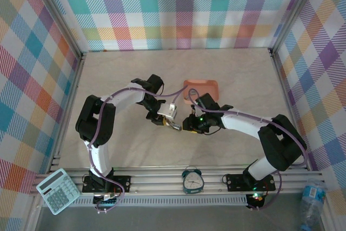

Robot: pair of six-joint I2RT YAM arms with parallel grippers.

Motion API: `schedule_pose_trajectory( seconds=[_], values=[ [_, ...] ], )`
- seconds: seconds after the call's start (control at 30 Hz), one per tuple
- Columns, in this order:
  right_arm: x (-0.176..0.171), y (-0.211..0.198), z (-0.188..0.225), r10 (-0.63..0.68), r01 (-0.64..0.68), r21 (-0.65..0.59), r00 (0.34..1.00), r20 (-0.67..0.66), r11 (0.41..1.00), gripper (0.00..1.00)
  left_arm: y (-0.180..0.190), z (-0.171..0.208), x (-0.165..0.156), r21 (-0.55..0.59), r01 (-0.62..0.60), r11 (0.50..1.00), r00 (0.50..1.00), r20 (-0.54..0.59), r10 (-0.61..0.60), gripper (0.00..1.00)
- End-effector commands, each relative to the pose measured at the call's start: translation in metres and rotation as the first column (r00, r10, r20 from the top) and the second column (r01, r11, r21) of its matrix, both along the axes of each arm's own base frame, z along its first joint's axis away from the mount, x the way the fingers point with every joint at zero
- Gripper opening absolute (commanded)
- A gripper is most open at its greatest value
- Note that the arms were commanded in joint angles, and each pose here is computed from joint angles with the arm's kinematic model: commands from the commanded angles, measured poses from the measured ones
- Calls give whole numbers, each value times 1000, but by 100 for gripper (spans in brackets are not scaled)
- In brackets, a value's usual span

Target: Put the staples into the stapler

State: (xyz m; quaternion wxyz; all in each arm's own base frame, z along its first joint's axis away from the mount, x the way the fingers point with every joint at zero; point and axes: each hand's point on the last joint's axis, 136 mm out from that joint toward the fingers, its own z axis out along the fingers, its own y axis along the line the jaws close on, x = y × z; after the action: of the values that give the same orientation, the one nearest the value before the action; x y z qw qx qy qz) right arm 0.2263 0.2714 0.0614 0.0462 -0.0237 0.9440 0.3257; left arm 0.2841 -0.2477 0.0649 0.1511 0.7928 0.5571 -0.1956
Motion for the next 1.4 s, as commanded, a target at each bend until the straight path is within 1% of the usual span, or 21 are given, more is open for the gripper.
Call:
schedule_pose_trajectory(
  seconds=[0.0, 0.2, 0.3, 0.43, 0.73, 0.9, 1.1, 1.37],
  values=[
    [6, 13, 8, 13, -13, 41, 1000, 12, 999, 37, -3, 9, -1, -23, 16, 1000, 1000, -9, -17, 35],
    [12, 17, 9, 3, -4, 46, 1000, 13, 999, 37, -1, 11, -1, -8, 11, 1000, 1000, -12, -11, 27],
    [14, 20, 8, -1, 1, 50, 1000, 7, 999, 37, 1, 11, -2, 0, 10, 1000, 1000, -10, -10, 22],
    [16, 25, 4, 8, -8, 47, 1000, -5, 999, 36, 5, 11, -5, 16, 4, 1000, 1000, -10, -4, 19],
    [22, 41, -7, 35, -33, 48, 999, -39, 998, 35, 18, 13, -12, 74, -21, 997, 1000, -20, 23, 14],
    [25, 47, -7, 47, -45, 53, 998, -43, 998, 33, 24, 17, -16, 94, -28, 995, 999, -18, 30, 14],
    [18, 51, -5, 64, -61, 54, 997, -45, 997, 34, 29, 22, -17, 121, -61, 991, 998, -17, 64, 13],
    [11, 57, -12, 76, -74, 22, 996, -53, 997, 34, 34, 16, -21, 139, -96, 986, 995, -21, 99, 13]
  ],
)
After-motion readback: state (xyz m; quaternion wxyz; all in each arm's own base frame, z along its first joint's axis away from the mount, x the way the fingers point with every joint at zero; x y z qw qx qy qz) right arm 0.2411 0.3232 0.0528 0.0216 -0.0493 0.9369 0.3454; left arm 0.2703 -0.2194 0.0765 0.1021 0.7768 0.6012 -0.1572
